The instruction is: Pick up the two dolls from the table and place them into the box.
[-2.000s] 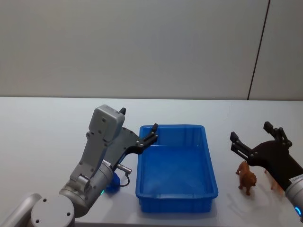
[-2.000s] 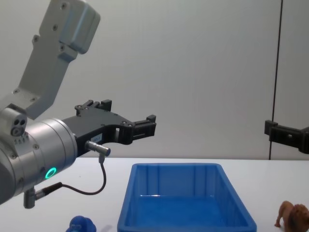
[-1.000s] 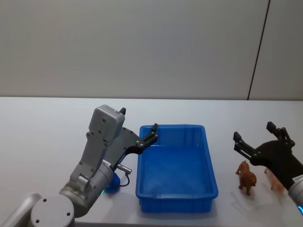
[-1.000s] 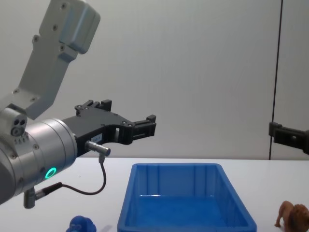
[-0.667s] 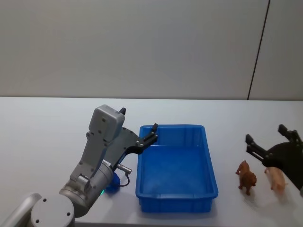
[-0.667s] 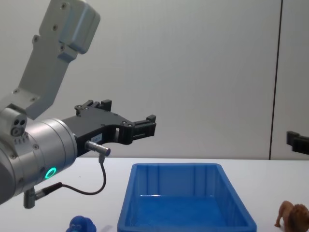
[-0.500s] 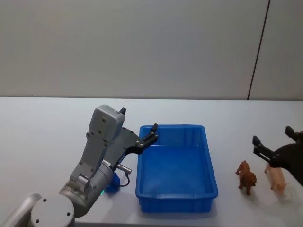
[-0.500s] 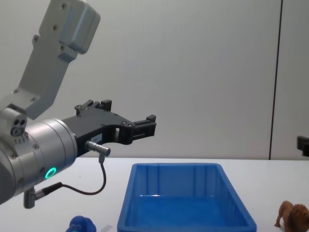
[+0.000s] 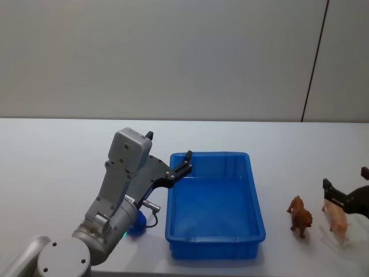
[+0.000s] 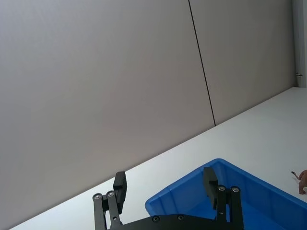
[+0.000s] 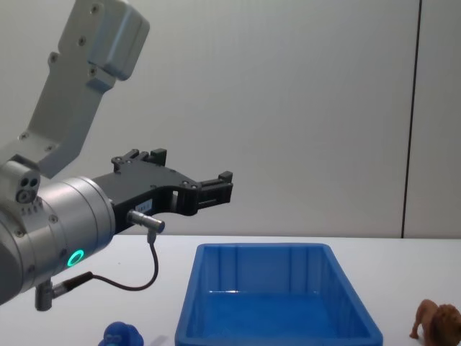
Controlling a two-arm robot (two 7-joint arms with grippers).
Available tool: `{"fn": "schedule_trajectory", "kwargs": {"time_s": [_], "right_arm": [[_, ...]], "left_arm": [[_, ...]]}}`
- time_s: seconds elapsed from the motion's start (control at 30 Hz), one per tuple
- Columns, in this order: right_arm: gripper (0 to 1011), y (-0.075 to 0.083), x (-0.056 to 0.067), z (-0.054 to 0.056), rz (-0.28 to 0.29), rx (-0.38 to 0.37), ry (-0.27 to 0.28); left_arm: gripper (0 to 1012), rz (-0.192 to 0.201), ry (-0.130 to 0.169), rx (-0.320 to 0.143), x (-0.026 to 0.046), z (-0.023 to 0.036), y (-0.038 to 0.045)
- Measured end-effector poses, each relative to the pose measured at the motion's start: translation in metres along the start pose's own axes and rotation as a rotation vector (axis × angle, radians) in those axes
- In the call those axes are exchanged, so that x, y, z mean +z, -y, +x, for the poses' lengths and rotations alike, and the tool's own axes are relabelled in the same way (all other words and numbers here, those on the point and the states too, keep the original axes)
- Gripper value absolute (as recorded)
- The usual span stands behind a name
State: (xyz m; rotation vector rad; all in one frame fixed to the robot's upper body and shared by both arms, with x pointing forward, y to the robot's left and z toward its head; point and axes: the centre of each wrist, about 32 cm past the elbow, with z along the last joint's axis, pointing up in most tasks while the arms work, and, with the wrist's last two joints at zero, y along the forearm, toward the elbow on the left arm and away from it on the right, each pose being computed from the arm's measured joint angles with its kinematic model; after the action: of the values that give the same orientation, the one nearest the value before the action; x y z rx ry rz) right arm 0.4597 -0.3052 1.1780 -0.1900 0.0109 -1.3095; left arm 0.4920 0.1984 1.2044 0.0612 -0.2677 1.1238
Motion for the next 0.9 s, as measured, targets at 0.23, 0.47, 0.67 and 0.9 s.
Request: {"fn": "schedule_trajectory", "kwargs": {"time_s": [0.23, 0.47, 0.67, 0.9], "right_arm": [[1000, -0.002, -0.005, 0.005, -0.069, 0.007, 0.006], [1000, -0.004, -0.01, 0.008, -0.138, 0.017, 0.006], [1000, -0.006, -0.015, 0.009, -0.192, 0.031, 0.0], [1000, -0.008, -0.019, 0.01, -0.245, 0.047, -0.01]], "left_arm": [[1001, 0.0, 0.0, 0.0, 0.0, 0.0, 0.0], [1001, 0.0, 0.0, 0.0, 0.0, 0.0, 0.0], [1002, 0.0, 0.0, 0.0, 0.0, 0.0, 0.0], [1002, 0.0, 0.0, 0.0, 0.0, 0.0, 0.0]]}}
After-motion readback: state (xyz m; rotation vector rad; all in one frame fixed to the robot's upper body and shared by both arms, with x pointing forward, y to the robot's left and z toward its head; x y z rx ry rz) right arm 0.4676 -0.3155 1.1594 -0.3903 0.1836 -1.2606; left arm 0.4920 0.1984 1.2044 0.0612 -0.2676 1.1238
